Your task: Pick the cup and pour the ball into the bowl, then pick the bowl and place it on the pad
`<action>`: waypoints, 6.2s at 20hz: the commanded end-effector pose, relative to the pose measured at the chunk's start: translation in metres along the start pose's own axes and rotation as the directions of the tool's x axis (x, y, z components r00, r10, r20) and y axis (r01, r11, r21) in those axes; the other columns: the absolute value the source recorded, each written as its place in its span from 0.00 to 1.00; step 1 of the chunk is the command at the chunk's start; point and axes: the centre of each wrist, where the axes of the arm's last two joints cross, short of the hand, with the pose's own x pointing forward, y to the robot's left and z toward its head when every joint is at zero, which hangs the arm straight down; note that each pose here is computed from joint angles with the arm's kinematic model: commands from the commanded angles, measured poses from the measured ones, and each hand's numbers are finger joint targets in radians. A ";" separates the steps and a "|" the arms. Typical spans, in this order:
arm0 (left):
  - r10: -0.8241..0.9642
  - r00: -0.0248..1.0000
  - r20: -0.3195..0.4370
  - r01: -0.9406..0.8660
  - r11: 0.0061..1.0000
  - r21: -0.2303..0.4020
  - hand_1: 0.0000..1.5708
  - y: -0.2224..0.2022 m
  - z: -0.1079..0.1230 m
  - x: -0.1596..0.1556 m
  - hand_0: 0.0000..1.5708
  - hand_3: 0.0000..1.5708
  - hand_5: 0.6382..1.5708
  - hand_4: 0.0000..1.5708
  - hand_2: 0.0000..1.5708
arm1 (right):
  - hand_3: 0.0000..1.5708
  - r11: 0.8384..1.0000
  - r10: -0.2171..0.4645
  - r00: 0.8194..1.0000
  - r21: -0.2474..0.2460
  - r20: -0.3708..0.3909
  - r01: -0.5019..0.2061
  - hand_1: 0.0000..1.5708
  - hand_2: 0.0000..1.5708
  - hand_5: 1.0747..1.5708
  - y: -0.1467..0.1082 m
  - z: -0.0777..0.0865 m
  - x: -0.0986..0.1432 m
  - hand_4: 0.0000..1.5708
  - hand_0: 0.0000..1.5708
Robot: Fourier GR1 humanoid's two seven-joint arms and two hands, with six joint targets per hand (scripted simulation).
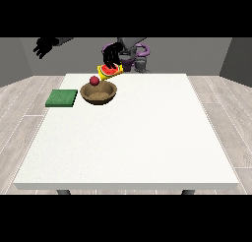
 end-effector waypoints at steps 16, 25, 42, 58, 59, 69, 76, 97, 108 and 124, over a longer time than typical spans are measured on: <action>0.922 0.365 -0.127 -0.886 0.386 0.258 0.00 0.037 -0.015 -0.135 0.00 0.00 0.98 0.75 0.00 | 0.00 0.987 0.006 0.998 -0.162 -0.063 -0.016 0.00 0.00 0.97 -0.016 0.025 -0.017 0.50 0.00; 0.975 -0.199 0.102 -0.960 -0.214 0.178 0.00 0.046 -0.006 -0.255 0.00 0.00 1.00 0.67 0.00 | 0.00 0.960 -0.056 0.998 -0.274 -0.008 0.052 0.00 0.00 0.99 0.002 0.022 -0.042 0.46 0.00; 0.956 -0.245 0.160 -0.953 -0.268 0.141 0.00 0.032 0.052 -0.383 0.00 0.00 0.96 0.64 0.00 | 0.00 0.966 -0.117 0.993 -0.227 0.034 0.122 0.00 0.00 0.98 0.065 -0.010 -0.103 0.36 0.00; 0.945 -0.225 0.236 -0.950 -0.266 0.163 0.00 0.059 0.073 -0.399 0.00 0.00 0.96 0.65 0.00 | 0.00 0.963 -0.117 0.989 -0.234 0.088 0.135 0.00 0.00 0.95 0.066 -0.018 -0.114 0.28 0.00; 0.955 -0.228 0.188 -0.947 -0.263 0.186 0.00 0.033 0.083 -0.410 0.00 0.00 0.96 0.65 0.00 | 0.00 0.972 -0.104 0.994 -0.207 0.028 0.107 0.00 0.00 0.96 0.080 -0.019 -0.115 0.29 0.00; 0.932 -0.223 0.287 -0.949 -0.274 0.153 0.00 0.062 0.092 -0.435 0.00 0.00 0.96 0.65 0.00 | 0.98 0.901 0.036 0.985 -0.421 -0.170 -0.106 1.00 1.00 0.80 0.029 0.022 -0.136 0.58 1.00; 0.931 -0.237 0.277 -0.946 -0.286 0.154 0.00 0.061 0.095 -0.444 0.00 0.00 0.95 0.73 0.00 | 0.87 0.841 0.182 0.959 -0.471 -0.218 -0.267 1.00 1.00 0.93 0.007 0.029 -0.120 0.61 1.00; 0.957 -0.259 0.127 -0.898 -0.287 0.334 0.00 -0.036 0.145 -0.472 0.00 0.00 0.97 0.77 0.00 | 0.43 0.817 0.291 0.900 -0.404 -0.325 -0.411 1.00 1.00 0.99 -0.062 -0.032 0.081 0.68 1.00; 0.956 -0.234 0.180 -0.903 -0.282 0.323 0.00 -0.029 0.149 -0.484 0.00 0.00 0.98 0.77 0.00 | 0.29 0.833 0.238 0.936 -0.441 -0.259 -0.334 1.00 1.00 0.99 -0.069 -0.031 0.061 0.68 1.00; 0.959 -0.200 0.201 -0.908 -0.259 0.329 0.00 -0.029 0.160 -0.494 0.00 0.00 0.99 0.76 0.00 | 0.69 0.775 0.153 0.959 -0.573 -0.238 -0.266 1.00 1.00 0.96 -0.079 -0.034 0.063 0.00 1.00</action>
